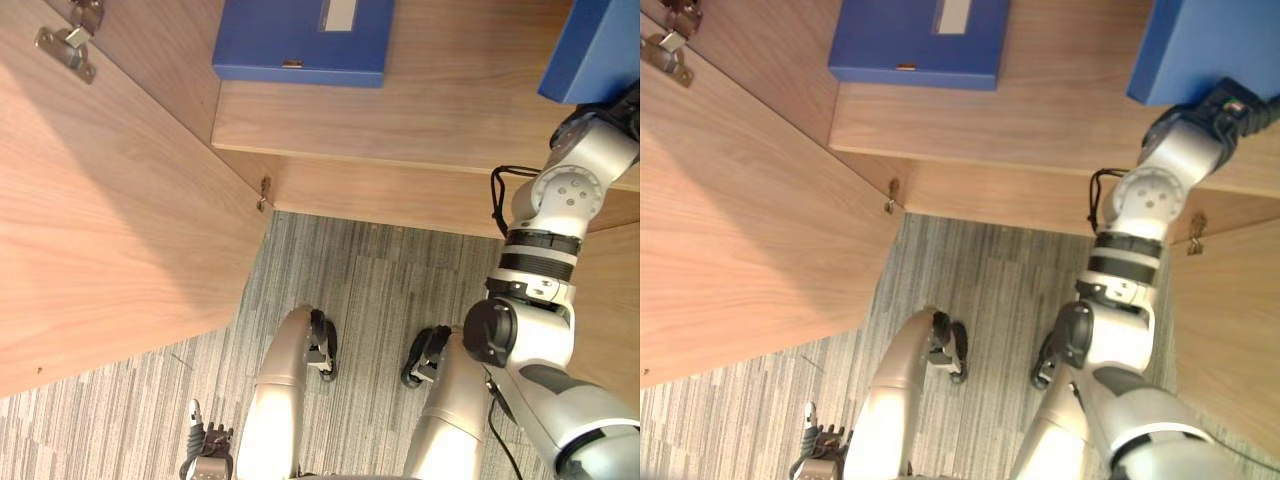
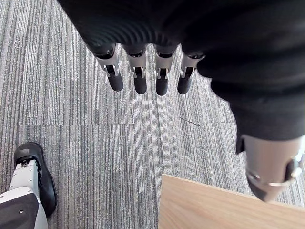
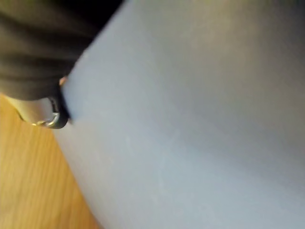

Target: Walk over to the cabinet, pick up the folder, carry it to the office cabinet, place the folder inside the office cabinet, then close the office cabinet door

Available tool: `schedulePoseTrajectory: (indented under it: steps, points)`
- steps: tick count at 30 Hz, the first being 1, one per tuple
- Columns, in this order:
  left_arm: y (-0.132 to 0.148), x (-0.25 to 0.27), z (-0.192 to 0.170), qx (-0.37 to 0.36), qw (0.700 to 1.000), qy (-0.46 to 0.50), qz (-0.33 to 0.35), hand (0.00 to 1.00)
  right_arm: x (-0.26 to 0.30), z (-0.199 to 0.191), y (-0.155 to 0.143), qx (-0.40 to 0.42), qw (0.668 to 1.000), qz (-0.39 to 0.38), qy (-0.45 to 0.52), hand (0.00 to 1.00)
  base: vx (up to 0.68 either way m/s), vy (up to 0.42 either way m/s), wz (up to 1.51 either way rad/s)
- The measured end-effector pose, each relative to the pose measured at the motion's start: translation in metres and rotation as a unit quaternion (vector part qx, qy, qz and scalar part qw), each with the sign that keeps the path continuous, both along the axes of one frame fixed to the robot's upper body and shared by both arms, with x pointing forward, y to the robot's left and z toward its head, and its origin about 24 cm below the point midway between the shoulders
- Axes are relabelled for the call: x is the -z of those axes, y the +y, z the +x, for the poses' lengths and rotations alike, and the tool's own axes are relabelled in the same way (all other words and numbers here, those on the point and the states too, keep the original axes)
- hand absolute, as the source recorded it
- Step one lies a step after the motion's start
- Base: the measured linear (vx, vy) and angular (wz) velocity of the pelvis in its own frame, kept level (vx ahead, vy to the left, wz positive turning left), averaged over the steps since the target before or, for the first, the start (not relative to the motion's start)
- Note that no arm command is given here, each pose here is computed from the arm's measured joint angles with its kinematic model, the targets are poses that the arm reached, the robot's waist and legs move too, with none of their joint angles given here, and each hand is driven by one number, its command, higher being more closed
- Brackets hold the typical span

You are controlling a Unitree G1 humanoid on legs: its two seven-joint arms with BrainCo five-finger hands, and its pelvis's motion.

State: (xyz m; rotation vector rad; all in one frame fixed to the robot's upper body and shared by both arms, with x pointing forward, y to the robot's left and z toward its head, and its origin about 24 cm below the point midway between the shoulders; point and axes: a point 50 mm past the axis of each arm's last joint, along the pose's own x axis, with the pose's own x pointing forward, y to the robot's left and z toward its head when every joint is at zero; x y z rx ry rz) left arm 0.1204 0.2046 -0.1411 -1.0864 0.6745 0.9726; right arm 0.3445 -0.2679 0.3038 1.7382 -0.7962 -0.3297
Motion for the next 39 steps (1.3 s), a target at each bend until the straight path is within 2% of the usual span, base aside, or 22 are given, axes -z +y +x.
schedulePoseTrajectory:
  steps: [6, 12, 17, 18, 23, 29, 34, 39]
  points:
    - [0.006, -0.001, 0.004, -0.028, 1.0, -0.003, 0.0, 0.0, -0.027, -0.009, -0.013, 0.004, 0.997, 0.055, -0.045, 1.0, -0.02, -0.001, 0.08]
    - [0.005, 0.0, 0.005, -0.033, 0.999, 0.004, -0.001, 0.0, -0.07, -0.023, -0.013, 0.003, 0.994, 0.048, -0.098, 1.0, -0.02, 0.001, 0.03]
    - [0.005, 0.001, 0.003, -0.036, 0.999, 0.009, 0.001, 0.0, -0.075, -0.029, -0.018, 0.036, 0.995, 0.027, -0.087, 1.0, -0.02, 0.002, -0.02]
    - [0.005, 0.001, 0.003, -0.036, 0.999, 0.011, 0.001, 0.0, -0.075, -0.03, -0.019, 0.043, 0.995, 0.021, -0.084, 0.0, 0.0, 0.0, 0.0]
    - [0.004, -0.001, 0.006, -0.024, 1.0, 0.009, 0.012, 0.0, -0.085, -0.035, -0.016, 0.073, 0.994, -0.035, -0.071, 0.0, 0.0, 0.0, 0.0]
    - [0.004, -0.001, 0.007, -0.018, 1.0, 0.007, 0.017, 0.0, -0.106, -0.04, -0.011, 0.109, 0.979, -0.168, -0.047, 0.0, 0.0, 0.0, 0.0]
    - [0.004, -0.001, 0.006, -0.014, 1.0, -0.001, 0.017, 0.0, -0.1, -0.01, -0.01, 0.091, 0.939, -0.327, 0.049, 0.0, -0.01, 0.004, -0.05]
    - [0.005, -0.002, 0.006, -0.006, 1.0, -0.012, 0.021, 0.0, -0.089, 0.004, -0.018, 0.094, 0.899, -0.41, 0.121, 0.0, 0.0, 0.0, 0.0]
